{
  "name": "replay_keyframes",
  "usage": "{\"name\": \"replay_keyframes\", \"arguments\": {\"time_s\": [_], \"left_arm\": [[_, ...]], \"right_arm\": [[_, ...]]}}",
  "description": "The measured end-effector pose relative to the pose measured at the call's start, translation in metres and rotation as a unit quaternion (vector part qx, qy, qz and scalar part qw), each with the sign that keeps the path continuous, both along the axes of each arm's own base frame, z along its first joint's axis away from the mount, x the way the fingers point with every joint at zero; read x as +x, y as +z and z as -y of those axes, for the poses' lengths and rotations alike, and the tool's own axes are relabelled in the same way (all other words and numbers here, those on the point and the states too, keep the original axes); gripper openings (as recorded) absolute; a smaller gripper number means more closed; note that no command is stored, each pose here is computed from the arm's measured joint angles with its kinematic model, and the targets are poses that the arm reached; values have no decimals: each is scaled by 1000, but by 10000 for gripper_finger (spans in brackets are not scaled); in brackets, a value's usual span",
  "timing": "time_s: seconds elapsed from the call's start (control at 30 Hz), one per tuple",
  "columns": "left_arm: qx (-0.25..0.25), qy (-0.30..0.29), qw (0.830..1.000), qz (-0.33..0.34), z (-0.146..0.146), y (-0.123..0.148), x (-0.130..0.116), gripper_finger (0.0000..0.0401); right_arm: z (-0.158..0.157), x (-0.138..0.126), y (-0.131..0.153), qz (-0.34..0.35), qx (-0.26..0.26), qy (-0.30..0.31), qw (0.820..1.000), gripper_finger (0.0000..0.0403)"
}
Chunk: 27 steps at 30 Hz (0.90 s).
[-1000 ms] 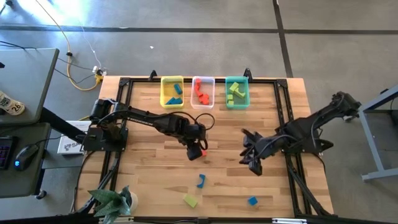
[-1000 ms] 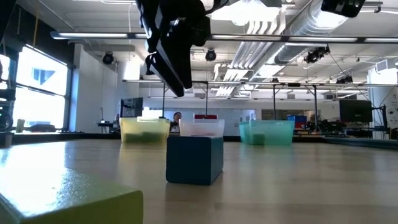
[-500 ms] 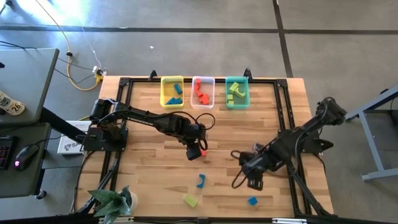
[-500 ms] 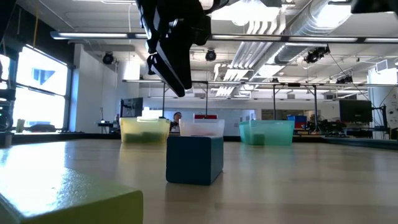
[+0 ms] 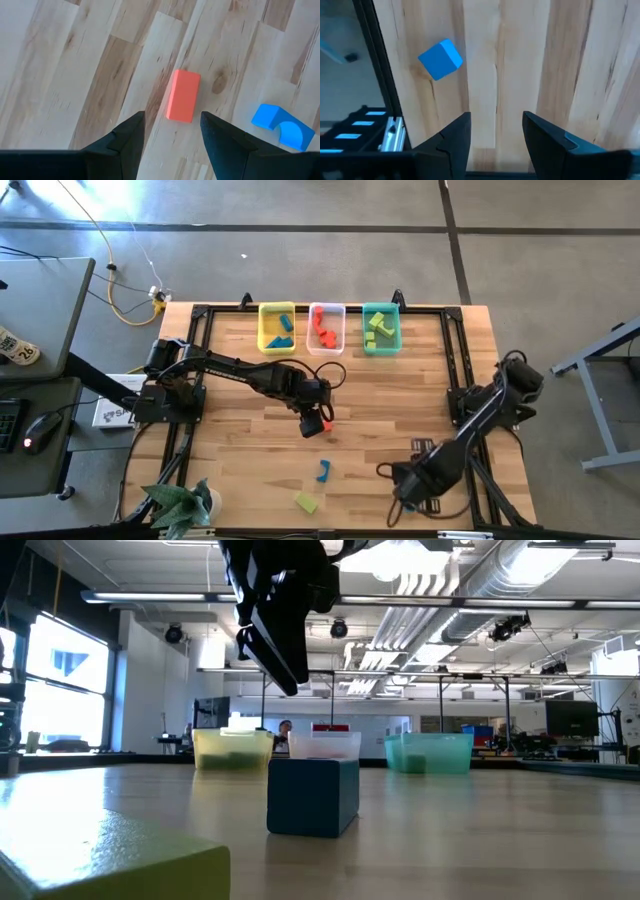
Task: Sort & place blocks by color
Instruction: Put the blue block into the yellow bin
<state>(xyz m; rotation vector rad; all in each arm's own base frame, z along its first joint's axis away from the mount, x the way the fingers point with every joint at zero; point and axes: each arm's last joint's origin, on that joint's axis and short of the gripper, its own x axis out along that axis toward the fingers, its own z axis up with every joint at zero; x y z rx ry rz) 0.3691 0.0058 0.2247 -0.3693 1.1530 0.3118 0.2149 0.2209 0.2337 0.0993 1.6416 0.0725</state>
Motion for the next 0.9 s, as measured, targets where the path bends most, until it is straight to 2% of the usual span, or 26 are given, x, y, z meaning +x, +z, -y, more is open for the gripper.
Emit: {"name": "replay_keyframes", "arguments": {"time_s": [0.37, 0.63, 0.77, 0.9], "left_arm": [[-3, 8, 1000, 0, 0, 0, 0, 181], [-3, 8, 1000, 1, 0, 0, 0, 181], [-3, 8, 1000, 1, 0, 0, 0, 181], [-3, 8, 1000, 1, 0, 0, 0, 181]], "right_arm": [[-28, -12, -4, 67, 6, 41, 997, 165], [-37, -4, -2, 134, 34, 75, 988, 165], [-38, -3, -5, 132, 32, 85, 987, 165], [-45, 1, -20, 109, 38, 102, 988, 165]]}}
